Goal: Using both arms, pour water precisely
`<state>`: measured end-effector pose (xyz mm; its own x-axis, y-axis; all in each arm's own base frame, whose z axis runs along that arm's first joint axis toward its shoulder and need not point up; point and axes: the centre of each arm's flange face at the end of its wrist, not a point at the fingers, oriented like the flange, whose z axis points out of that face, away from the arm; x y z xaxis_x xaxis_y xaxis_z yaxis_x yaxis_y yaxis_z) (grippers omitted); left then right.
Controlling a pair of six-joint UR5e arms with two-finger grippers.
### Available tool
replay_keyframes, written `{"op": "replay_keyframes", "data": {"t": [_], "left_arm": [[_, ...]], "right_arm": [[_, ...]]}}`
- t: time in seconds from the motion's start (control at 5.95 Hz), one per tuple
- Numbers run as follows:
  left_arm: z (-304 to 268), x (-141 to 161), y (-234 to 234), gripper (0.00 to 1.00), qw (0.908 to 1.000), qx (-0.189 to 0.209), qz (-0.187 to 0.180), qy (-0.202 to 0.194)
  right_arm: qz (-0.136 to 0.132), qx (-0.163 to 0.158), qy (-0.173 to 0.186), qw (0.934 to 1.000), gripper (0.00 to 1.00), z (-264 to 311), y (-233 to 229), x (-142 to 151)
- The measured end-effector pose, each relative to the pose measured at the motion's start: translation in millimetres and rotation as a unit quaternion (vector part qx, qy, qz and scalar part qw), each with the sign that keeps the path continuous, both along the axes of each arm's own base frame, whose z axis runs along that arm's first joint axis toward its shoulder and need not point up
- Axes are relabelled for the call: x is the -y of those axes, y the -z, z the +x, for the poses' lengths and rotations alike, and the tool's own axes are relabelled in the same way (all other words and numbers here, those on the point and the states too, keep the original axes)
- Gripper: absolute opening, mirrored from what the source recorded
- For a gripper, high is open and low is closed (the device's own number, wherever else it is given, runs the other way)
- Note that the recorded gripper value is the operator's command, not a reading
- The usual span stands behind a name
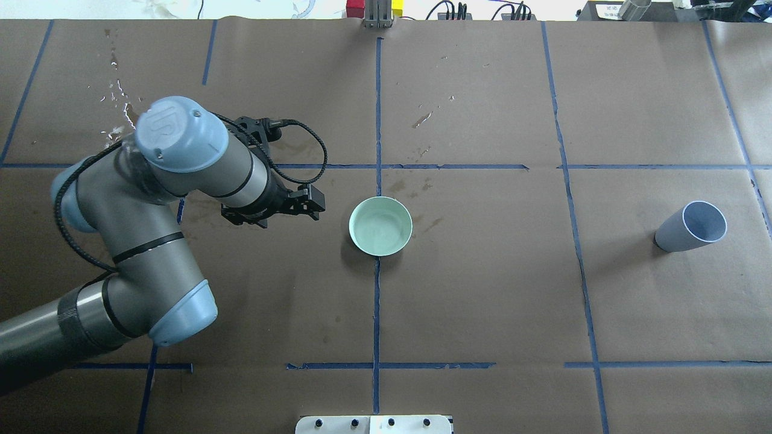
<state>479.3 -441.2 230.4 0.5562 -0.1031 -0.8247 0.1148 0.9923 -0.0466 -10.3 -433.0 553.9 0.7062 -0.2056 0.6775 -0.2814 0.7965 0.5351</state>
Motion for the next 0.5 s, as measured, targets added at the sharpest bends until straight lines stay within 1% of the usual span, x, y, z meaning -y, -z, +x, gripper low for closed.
{"op": "replay_keyframes", "data": {"t": [0.17, 0.34, 0.5], "left_arm": [[23, 0, 5, 0.98, 0.9999, 0.005, -0.009, -0.006], [48, -1, 11, 0.95, 0.9997, 0.009, -0.018, -0.013], [67, 3, 17, 0.91, 0.9994, 0.014, -0.026, -0.014]], "right_arm": [[-0.02, 0.001, 0.044, 0.9988, 1.0, 21, 2, 6], [-0.038, 0.001, 0.079, 0.9961, 1.0, 32, 0, 7], [-0.051, 0.0, 0.104, 0.9933, 1.0, 36, -4, 7]]}}
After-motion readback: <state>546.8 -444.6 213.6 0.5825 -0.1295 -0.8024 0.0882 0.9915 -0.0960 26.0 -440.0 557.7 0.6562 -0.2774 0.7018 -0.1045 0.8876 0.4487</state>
